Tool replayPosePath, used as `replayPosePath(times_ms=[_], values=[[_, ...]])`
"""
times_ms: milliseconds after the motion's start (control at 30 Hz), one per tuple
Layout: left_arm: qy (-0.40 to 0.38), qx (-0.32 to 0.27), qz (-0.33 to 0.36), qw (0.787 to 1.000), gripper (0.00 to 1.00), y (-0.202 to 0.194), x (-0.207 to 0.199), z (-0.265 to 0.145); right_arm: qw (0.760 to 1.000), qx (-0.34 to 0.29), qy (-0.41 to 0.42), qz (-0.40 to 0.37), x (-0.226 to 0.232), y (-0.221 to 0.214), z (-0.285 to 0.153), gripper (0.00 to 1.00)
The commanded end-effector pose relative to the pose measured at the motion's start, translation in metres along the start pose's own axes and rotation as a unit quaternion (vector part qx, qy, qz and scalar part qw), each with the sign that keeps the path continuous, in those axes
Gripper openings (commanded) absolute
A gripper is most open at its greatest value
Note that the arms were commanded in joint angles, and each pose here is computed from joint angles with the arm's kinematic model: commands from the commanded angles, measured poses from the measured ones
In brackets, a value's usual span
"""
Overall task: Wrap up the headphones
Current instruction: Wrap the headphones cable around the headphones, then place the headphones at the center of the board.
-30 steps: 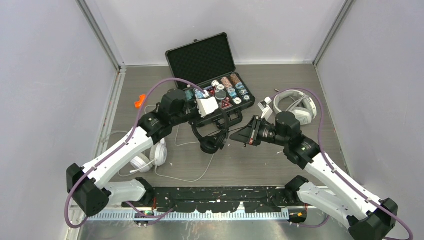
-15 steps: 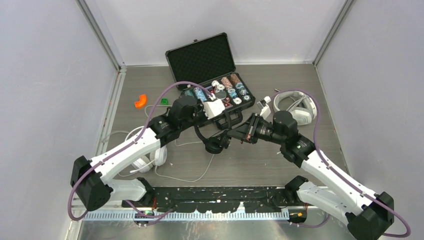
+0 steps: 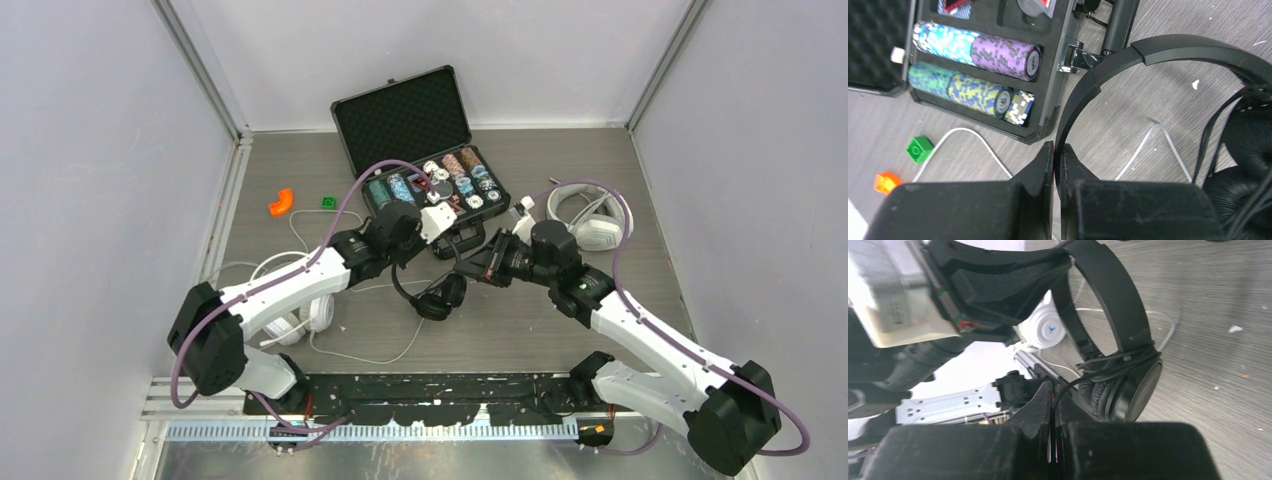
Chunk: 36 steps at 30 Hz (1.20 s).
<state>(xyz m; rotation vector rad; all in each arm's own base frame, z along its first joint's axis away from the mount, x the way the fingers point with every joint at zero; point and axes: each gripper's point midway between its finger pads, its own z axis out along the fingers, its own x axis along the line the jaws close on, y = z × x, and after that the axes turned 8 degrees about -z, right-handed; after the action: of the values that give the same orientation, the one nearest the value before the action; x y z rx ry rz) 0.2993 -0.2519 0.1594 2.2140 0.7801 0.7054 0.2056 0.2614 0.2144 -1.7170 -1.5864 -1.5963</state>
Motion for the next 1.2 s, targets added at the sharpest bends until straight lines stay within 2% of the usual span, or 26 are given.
replayPosePath(times_ms=[0,233,500,633,867,1167], values=[[-0.004,-0.006,-0.073,0.997,0.0,0.013,-0.007,0.002,0.999,-0.018,-0.024,-0.02,-0.02,0.005,0.01,0.05],[0.01,0.016,-0.156,0.987,0.0,0.009,-0.016,0.016,0.999,-0.013,-0.045,-0.008,-0.031,0.006,0.023,0.05],[0.026,0.044,-0.256,0.965,0.0,0.006,-0.025,0.025,0.994,0.004,-0.102,-0.037,-0.042,-0.005,0.033,0.05],[0.02,0.06,-0.271,0.961,0.0,0.006,-0.036,0.033,0.989,0.007,-0.128,-0.076,-0.043,-0.01,0.038,0.05],[0.029,0.049,-0.276,0.959,0.0,0.012,-0.041,0.033,0.974,0.03,-0.187,-0.127,-0.053,-0.023,0.039,0.06],[0.028,0.018,-0.33,0.943,0.0,0.024,-0.04,0.025,0.96,0.008,-0.236,-0.153,-0.052,-0.008,0.02,0.14]])
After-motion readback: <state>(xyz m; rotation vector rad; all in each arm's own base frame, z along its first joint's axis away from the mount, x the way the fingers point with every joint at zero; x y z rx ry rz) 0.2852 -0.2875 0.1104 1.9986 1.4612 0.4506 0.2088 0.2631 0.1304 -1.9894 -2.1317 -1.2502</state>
